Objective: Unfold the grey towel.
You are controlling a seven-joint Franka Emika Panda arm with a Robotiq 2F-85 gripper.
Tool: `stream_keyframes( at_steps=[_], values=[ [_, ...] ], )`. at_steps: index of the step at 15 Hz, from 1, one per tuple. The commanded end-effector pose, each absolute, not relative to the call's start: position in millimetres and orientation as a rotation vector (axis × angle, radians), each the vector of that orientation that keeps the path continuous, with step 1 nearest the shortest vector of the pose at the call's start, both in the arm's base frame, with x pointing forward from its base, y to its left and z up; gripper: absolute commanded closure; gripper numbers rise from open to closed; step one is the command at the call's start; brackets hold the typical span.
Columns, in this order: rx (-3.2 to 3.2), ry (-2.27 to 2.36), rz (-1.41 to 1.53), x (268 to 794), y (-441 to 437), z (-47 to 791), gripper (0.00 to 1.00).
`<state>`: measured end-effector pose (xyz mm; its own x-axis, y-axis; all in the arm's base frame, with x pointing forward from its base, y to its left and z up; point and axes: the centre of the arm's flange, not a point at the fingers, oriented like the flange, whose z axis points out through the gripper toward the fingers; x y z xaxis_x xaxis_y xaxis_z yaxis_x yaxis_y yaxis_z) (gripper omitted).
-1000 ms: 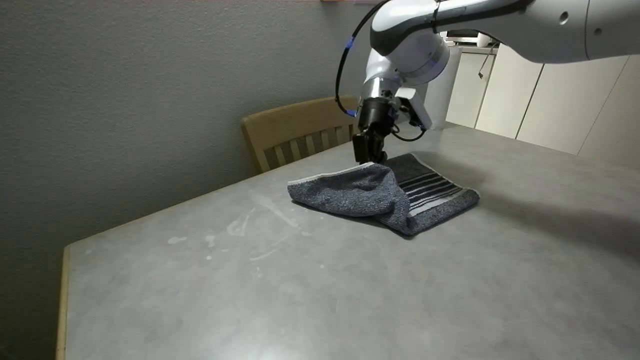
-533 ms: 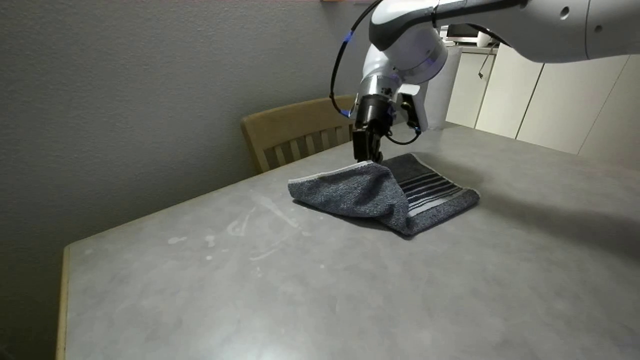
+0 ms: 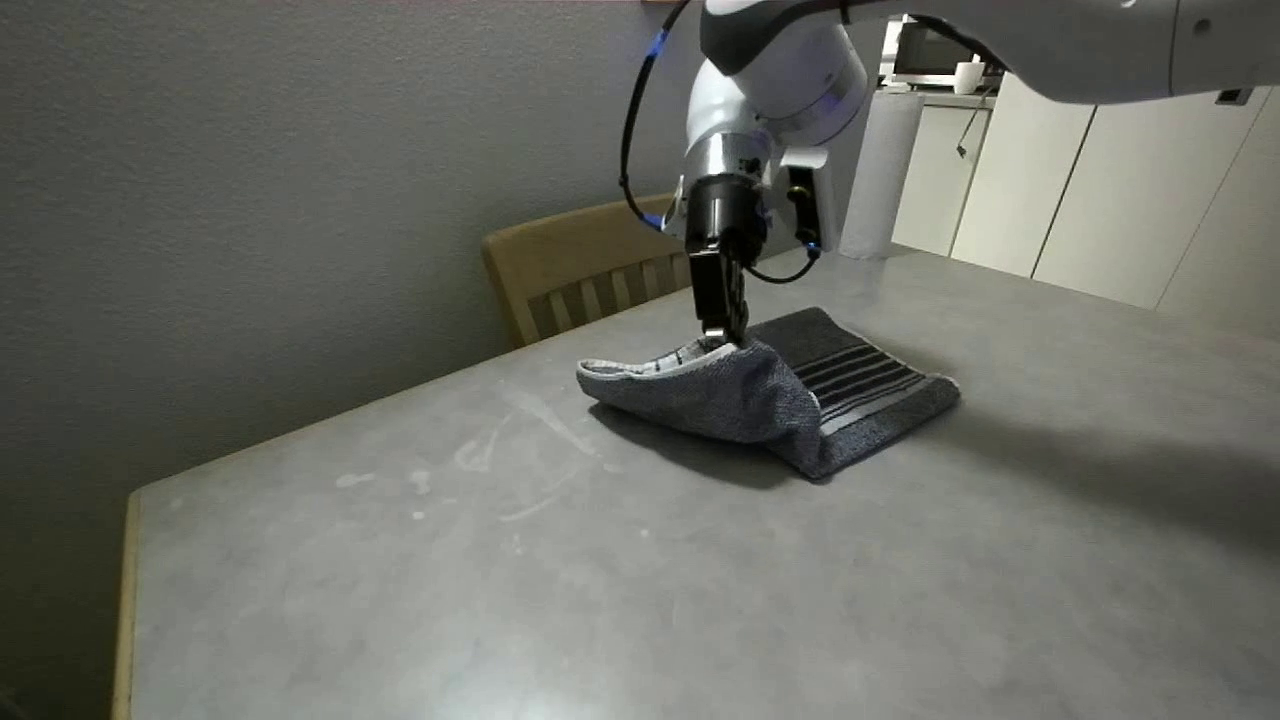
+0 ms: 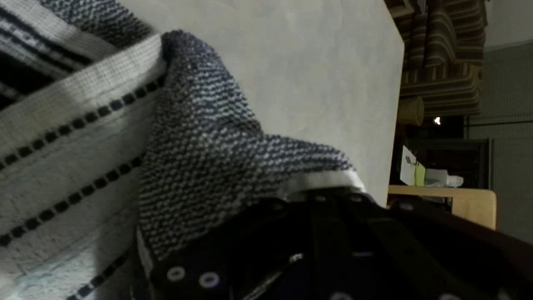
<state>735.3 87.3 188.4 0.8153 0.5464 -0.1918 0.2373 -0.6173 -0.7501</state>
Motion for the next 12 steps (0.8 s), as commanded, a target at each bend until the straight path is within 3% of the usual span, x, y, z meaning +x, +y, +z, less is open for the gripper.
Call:
stream_keyframes(
  at_steps=[1, 12],
  values=[
    [-2.287, -0.695, 0.617, 742, 116, 207, 1.00],
    [-2.320, -0.847, 0.597, 737, 144, 224, 1.00]
  ],
)
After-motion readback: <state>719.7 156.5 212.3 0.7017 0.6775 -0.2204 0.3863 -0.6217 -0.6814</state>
